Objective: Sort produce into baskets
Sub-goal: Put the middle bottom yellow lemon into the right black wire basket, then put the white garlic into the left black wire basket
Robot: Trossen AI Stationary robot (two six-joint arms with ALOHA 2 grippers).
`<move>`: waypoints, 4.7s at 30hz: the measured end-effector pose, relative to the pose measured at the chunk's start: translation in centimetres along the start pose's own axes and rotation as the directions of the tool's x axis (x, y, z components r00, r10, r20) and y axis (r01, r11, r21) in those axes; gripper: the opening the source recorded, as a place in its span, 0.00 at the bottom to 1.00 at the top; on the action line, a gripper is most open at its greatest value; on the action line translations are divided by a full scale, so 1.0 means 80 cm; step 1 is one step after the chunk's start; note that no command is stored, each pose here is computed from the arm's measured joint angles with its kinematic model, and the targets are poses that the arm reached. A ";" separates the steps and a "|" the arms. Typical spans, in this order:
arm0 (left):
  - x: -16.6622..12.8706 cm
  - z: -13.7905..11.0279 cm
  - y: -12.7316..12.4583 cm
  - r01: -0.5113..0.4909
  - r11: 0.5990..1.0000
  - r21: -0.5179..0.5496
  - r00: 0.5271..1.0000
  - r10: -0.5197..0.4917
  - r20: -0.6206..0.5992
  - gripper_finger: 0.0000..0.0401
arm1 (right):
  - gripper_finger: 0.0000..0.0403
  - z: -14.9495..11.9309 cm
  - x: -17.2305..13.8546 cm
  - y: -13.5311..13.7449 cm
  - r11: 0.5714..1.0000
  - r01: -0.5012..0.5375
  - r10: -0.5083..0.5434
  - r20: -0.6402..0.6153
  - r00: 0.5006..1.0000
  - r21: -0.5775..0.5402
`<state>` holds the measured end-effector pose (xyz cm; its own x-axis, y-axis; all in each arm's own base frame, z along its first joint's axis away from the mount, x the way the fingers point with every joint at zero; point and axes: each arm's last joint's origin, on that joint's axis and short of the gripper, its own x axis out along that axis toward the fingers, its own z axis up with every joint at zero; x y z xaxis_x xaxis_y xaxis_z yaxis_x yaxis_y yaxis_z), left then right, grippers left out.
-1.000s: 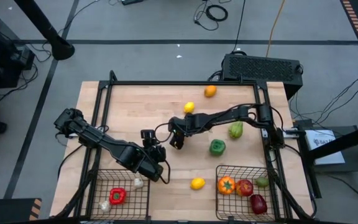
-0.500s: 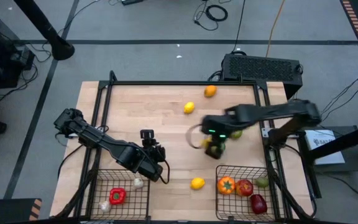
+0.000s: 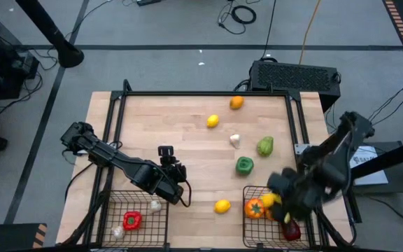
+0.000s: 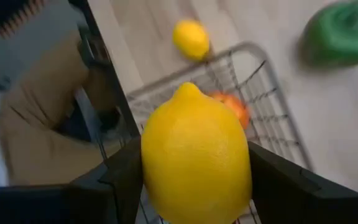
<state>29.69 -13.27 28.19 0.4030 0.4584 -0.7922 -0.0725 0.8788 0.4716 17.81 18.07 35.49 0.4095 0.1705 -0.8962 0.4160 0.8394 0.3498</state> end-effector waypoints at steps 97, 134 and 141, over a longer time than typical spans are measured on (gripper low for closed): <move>0.023 0.042 0.030 -0.001 1.000 -0.025 0.984 0.006 0.180 0.41 | 0.76 0.257 0.180 -0.228 0.752 0.549 -0.564 -0.076 0.822 0.364; 0.024 0.038 0.029 0.035 0.999 -0.005 0.988 -0.034 0.148 0.41 | 0.78 0.227 0.265 -0.255 0.727 0.577 -0.556 -0.173 0.813 0.372; 0.024 0.038 0.029 0.034 0.999 -0.001 0.988 -0.034 0.148 0.41 | 0.69 0.231 0.268 -0.253 0.770 0.527 -0.512 -0.144 0.846 0.360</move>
<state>33.05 -10.78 28.93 0.5360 0.4038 -0.7414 -0.0599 0.8942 0.4437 33.18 -4.80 14.25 0.0162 -0.2113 -0.9773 0.8286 0.5499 -0.1052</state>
